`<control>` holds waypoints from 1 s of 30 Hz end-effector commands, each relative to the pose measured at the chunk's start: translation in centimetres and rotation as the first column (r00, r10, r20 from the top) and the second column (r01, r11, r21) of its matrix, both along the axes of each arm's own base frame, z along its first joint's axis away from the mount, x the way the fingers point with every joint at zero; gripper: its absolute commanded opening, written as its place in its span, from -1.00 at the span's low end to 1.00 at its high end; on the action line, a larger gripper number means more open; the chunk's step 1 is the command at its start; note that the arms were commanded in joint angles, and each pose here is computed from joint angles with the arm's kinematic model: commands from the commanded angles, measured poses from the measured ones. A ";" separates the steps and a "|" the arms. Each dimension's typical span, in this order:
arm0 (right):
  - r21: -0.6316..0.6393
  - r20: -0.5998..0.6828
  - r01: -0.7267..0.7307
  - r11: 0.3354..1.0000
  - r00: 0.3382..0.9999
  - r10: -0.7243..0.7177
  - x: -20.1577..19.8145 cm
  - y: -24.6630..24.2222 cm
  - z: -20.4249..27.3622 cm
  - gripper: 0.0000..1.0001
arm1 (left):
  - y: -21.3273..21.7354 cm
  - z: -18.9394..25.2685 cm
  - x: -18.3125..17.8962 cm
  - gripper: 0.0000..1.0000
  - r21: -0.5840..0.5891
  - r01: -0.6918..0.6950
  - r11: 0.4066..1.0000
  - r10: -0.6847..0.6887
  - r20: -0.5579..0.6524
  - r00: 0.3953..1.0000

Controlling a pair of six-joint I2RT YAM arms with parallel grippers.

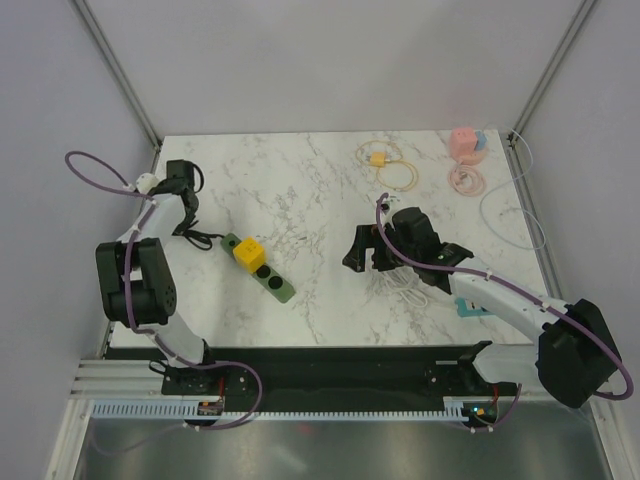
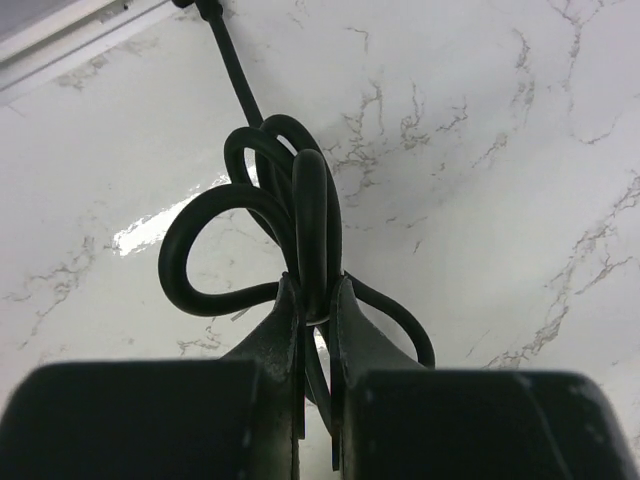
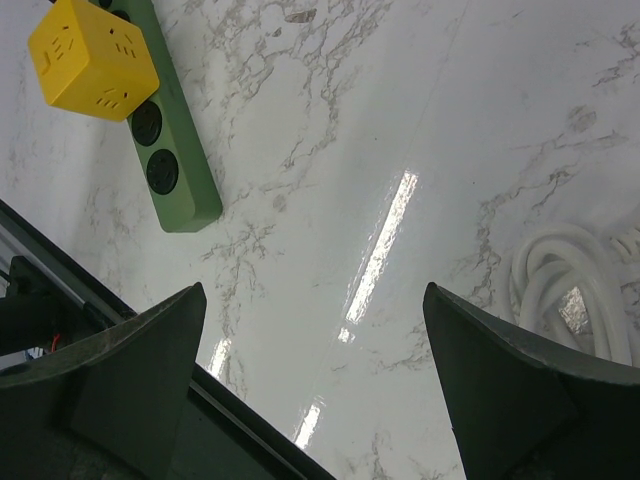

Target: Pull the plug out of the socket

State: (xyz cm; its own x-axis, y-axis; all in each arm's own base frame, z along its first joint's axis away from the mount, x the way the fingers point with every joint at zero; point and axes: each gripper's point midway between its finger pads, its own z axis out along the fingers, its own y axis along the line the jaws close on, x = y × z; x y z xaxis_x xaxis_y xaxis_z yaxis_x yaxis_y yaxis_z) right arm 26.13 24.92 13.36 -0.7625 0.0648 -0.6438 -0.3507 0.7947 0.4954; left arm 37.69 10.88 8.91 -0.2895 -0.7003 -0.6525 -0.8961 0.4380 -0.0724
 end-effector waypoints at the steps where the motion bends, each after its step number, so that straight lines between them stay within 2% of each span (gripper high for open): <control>1: 0.020 0.036 -0.005 1.000 0.999 0.004 0.3 0.3 0.7 0.95 | -6.0 4.2 1.8 -0.95 0.021 0.177 0.984 -0.179 0.096 0.979; 10: 0.020 0.039 -0.004 1.000 0.999 0.004 0.1 0.2 0.8 0.96 | -7.9 9.6 1.8 -0.96 0.221 0.227 0.948 -0.261 0.138 0.955; 16: 0.031 0.040 -0.002 1.000 0.999 0.001 0.2 0.3 1.2 0.95 | -9.0 9.0 3.0 -0.95 0.197 0.313 0.929 -0.338 0.109 0.935; 22: 0.047 0.043 -0.002 0.999 0.999 0.000 -0.1 0.3 1.6 0.96 | -10.7 7.2 5.8 -0.95 0.161 0.464 0.871 -0.474 0.029 0.880; 26: 0.042 0.028 -0.004 0.999 1.000 0.003 -0.1 0.3 1.1 0.95 | -10.8 6.4 5.6 -0.94 0.118 0.473 0.873 -0.480 0.031 0.877; 27: 0.039 0.024 -0.008 0.999 1.000 0.007 -0.2 0.4 0.9 0.96 | -10.6 6.3 5.4 -0.89 0.117 0.467 0.877 -0.473 0.029 0.881; 29: 0.047 0.010 -0.030 0.998 1.000 0.030 -0.3 0.9 0.5 0.95 | -10.5 6.5 5.0 -0.53 0.118 0.460 0.880 -0.467 0.037 0.883; 30: 0.049 0.007 -0.040 0.998 0.999 0.040 -0.4 1.1 0.4 0.96 | -10.5 6.5 5.0 -0.01 0.116 0.464 0.878 -0.470 0.037 0.882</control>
